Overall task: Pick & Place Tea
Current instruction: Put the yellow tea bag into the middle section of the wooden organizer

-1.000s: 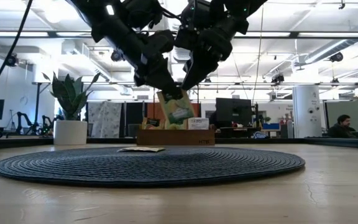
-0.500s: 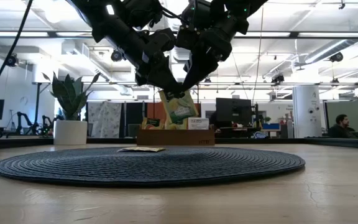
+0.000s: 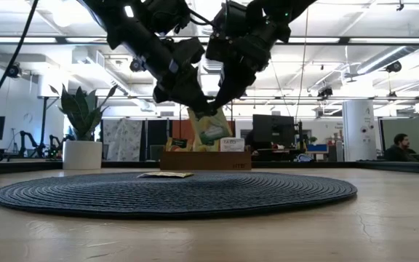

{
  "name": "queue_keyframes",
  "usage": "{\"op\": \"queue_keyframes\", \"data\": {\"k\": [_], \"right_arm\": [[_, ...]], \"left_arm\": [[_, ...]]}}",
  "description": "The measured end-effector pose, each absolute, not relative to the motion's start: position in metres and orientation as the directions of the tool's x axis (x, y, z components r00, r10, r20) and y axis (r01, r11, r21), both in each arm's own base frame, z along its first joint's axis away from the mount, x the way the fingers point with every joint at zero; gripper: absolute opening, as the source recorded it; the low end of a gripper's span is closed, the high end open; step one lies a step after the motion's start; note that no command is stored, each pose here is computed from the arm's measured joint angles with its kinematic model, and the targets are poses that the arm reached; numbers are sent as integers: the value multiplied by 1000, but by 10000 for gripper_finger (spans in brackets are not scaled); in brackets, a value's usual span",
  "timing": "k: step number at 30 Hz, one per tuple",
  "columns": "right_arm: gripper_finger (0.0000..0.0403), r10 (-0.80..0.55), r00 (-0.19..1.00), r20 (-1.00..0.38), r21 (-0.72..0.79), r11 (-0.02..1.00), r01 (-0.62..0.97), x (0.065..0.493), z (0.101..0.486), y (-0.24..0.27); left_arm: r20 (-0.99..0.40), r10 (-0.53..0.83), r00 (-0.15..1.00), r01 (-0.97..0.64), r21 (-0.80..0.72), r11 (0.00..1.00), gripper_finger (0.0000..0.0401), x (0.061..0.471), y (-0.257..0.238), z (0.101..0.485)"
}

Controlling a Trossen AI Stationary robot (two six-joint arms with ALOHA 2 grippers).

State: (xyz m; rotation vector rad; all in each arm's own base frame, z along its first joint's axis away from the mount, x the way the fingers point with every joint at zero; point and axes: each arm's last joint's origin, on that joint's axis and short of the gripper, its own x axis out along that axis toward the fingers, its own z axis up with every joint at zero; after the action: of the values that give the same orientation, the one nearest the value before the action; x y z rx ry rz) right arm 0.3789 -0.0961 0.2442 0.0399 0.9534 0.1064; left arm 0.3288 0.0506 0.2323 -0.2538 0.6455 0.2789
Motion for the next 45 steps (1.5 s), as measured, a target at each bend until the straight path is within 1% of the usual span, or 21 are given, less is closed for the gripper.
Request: {"op": "queue_keyframes", "data": {"k": [6, 10, 13, 17, 21, 26, 33, 36, 45], "right_arm": [[8, 80, 584, -808, 106, 994, 10, 375, 245, -113], [8, 45, 593, -804, 114, 990, 79, 371, 245, -127], [8, -10, 627, -779, 113, 981, 157, 368, 248, -147], [8, -96, 691, -717, 122, 958, 260, 363, 252, -179], [8, -153, 697, -701, 132, 932, 337, 356, 246, -210], [8, -169, 695, -699, 89, 943, 319, 359, 237, -226], [8, -184, 684, -706, 59, 947, 315, 369, 221, -243], [8, -225, 658, -719, 21, 939, 345, 370, 216, -247], [8, -241, 660, -711, -10, 942, 334, 367, 217, -252]], "left_arm": [[-639, 239, 731, -408, -128, 904, 101, 325, 50, 232], [-673, 270, 689, -465, -125, 876, 121, 318, 48, 233], [-687, 286, 668, -497, -125, 859, 123, 313, 45, 235], [-661, 290, 692, -497, -145, 856, 124, 308, 39, 246], [-615, 356, 704, -553, -159, 818, 124, 299, 38, 261], [-543, 464, 700, -632, -168, 756, 124, 280, 40, 277], [-463, 518, 719, -664, -236, 710, 124, 246, 38, 291], [-431, 532, 729, -668, -277, 690, 124, 233, 37, 291], [-414, 533, 738, -672, -374, 640, 124, 208, 34, 271]]}}
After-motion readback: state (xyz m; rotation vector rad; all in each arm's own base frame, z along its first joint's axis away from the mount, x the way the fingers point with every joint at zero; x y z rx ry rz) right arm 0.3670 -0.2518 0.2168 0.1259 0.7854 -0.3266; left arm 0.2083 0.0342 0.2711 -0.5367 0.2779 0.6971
